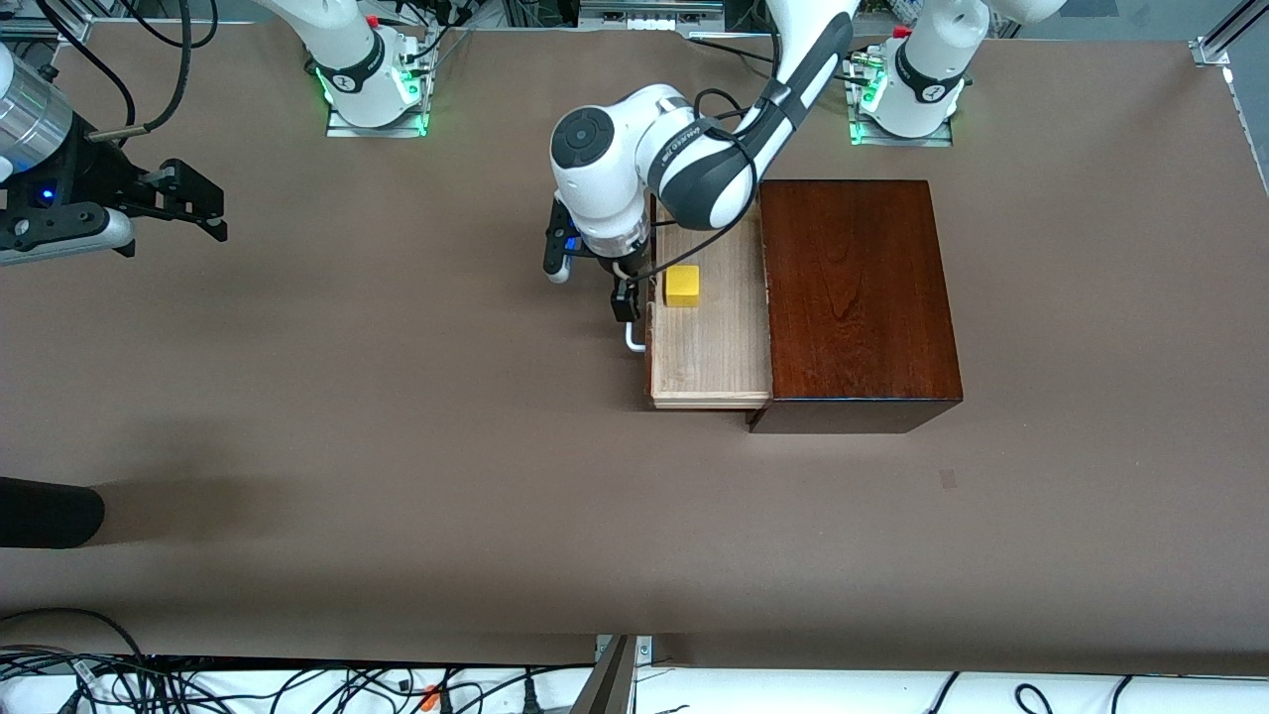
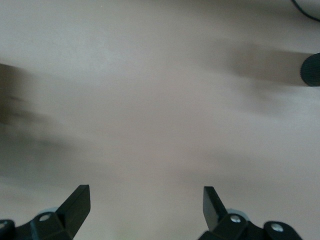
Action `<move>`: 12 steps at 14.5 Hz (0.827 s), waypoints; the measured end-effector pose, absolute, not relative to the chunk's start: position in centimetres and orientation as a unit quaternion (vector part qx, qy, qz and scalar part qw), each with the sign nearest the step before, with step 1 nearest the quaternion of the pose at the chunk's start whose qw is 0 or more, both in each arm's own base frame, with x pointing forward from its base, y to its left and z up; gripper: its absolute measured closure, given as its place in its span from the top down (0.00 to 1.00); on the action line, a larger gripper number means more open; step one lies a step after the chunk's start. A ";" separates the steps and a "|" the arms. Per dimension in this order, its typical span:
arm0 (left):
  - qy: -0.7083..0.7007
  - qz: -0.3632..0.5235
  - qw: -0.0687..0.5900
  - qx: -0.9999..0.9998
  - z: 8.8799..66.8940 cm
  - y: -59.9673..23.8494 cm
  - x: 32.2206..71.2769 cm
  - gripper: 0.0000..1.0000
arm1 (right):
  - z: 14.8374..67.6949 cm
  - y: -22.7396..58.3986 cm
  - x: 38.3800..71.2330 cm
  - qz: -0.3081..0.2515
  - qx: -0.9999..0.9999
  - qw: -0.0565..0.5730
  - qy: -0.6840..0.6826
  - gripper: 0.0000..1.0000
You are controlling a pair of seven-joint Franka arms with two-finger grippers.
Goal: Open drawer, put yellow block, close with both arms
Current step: 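Push the drawer into the box with the left gripper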
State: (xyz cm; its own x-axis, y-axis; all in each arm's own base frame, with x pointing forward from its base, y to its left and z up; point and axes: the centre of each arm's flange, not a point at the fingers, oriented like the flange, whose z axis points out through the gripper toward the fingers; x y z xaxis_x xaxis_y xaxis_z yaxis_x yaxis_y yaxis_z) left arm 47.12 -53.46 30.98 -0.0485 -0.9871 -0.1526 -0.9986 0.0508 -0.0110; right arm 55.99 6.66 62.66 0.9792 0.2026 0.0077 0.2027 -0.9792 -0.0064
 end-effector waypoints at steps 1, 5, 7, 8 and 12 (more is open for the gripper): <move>0.722 0.048 0.059 -0.688 31.0 -53.4 47.2 1.00 | 62.6 6.8 56.0 -0.003 -0.995 0.010 -0.102 1.00; 0.721 0.052 0.067 -0.688 31.2 -53.1 47.5 1.00 | 62.6 6.8 56.0 -0.003 -0.995 0.014 -0.101 1.00; 0.721 0.059 0.075 -0.686 31.2 -52.9 47.5 1.00 | 62.6 6.8 56.0 -0.003 -0.995 0.014 -0.101 1.00; 0.721 0.063 0.080 -0.686 31.3 -52.7 47.6 1.00 | 62.6 6.8 56.0 -0.003 -0.995 0.014 -0.101 1.00; 0.706 0.096 0.096 -0.696 31.3 -50.3 49.1 1.00 | 62.6 6.9 56.0 -0.003 -0.995 0.016 -0.101 1.00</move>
